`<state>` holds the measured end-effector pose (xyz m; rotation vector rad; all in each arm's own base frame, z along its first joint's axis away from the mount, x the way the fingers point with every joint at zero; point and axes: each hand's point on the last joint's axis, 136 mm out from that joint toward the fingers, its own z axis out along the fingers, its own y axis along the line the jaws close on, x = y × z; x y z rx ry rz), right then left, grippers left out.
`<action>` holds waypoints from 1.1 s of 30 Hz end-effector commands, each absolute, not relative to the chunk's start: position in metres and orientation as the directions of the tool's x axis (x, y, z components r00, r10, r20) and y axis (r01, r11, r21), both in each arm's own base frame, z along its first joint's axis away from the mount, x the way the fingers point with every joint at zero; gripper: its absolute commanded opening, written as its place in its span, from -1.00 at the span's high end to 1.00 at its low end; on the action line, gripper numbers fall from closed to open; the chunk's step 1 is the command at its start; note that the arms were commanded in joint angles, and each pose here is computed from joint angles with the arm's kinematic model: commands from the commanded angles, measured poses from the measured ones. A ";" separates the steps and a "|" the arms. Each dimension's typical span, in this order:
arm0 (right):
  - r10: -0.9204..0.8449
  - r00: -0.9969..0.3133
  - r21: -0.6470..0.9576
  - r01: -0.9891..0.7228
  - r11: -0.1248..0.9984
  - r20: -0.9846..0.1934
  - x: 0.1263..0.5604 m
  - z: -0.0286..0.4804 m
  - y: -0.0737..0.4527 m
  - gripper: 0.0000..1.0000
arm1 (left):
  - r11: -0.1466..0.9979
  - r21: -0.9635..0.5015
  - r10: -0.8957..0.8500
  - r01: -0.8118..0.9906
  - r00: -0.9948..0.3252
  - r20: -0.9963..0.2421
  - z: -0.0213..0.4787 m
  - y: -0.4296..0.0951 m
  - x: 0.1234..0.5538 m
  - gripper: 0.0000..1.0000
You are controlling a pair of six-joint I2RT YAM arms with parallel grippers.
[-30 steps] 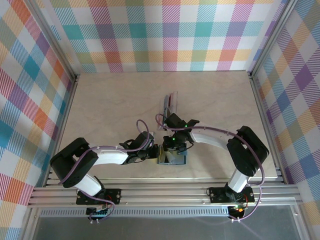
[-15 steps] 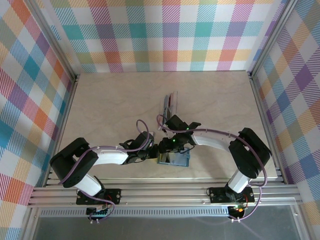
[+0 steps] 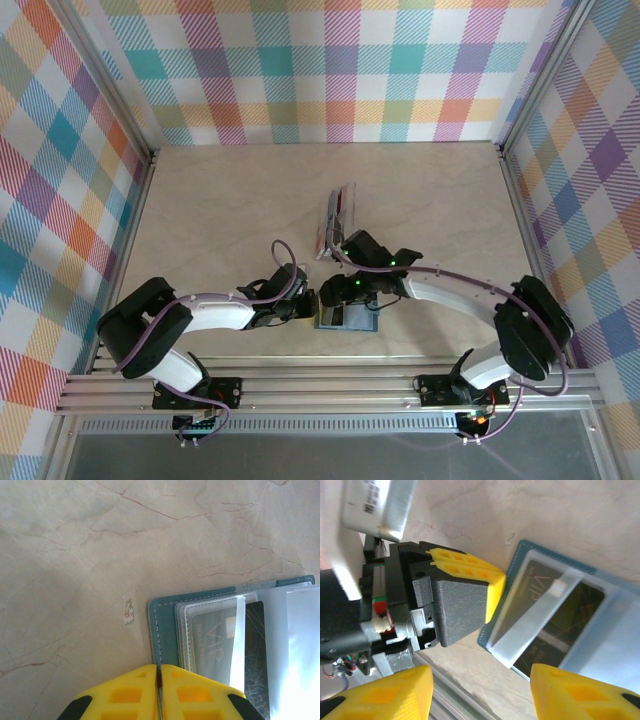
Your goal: Put the credit cards into the card holder
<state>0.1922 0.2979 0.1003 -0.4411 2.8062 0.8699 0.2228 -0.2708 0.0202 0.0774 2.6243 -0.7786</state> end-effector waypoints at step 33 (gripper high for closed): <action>-0.136 -0.982 0.246 -0.165 0.955 -0.129 0.209 0.031 0.226 -0.20 | 0.870 -0.466 -0.016 0.161 -0.935 -0.354 0.005 -0.262 0.210 0.78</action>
